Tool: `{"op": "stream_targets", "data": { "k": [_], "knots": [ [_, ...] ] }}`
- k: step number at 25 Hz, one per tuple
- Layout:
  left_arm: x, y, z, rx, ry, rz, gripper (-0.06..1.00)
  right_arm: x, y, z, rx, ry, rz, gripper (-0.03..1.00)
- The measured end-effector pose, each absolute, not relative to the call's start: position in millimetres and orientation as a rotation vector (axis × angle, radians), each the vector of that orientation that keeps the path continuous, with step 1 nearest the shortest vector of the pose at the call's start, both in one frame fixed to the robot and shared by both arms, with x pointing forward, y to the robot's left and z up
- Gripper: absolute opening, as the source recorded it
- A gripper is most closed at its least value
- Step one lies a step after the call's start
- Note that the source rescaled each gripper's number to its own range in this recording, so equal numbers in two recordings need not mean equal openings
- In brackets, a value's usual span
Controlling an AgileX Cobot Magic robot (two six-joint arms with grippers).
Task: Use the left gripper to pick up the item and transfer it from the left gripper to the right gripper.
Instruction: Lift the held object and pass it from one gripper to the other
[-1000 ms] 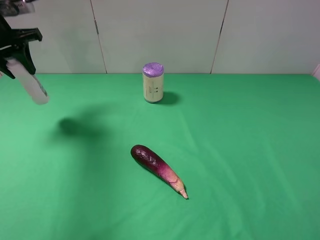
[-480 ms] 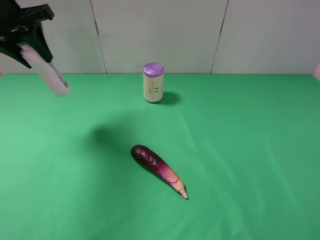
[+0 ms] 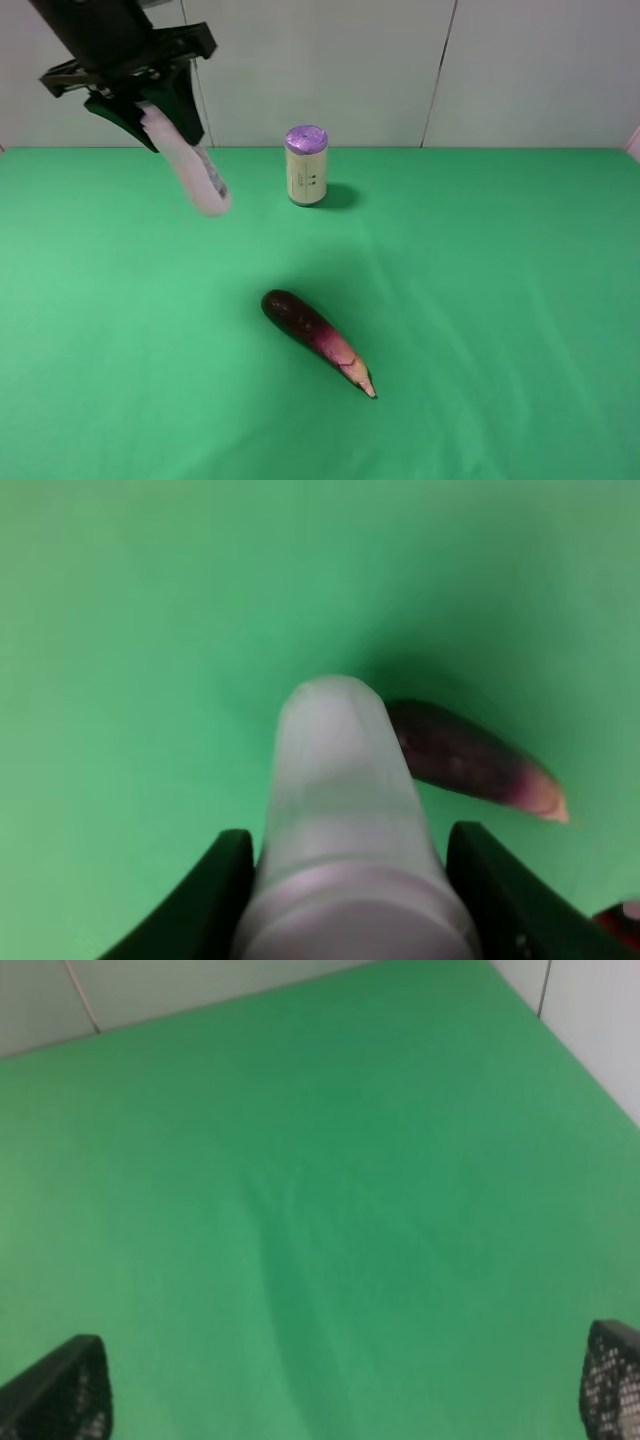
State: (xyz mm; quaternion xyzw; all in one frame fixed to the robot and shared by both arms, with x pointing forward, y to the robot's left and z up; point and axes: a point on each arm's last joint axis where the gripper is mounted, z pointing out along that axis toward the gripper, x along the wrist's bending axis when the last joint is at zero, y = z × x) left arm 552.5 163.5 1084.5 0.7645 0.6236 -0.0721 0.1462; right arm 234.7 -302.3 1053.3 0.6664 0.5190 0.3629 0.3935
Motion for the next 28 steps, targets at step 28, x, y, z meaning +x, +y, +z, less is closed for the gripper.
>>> {"op": "stream_targets", "data": {
  "k": [28],
  "knots": [
    [529.7, 95.8, 1067.1, 2.021, 1.513, -0.507, 0.00, 234.7, -302.3, 1053.3, 1.691, 1.317, 0.921, 1.00]
  ]
}}
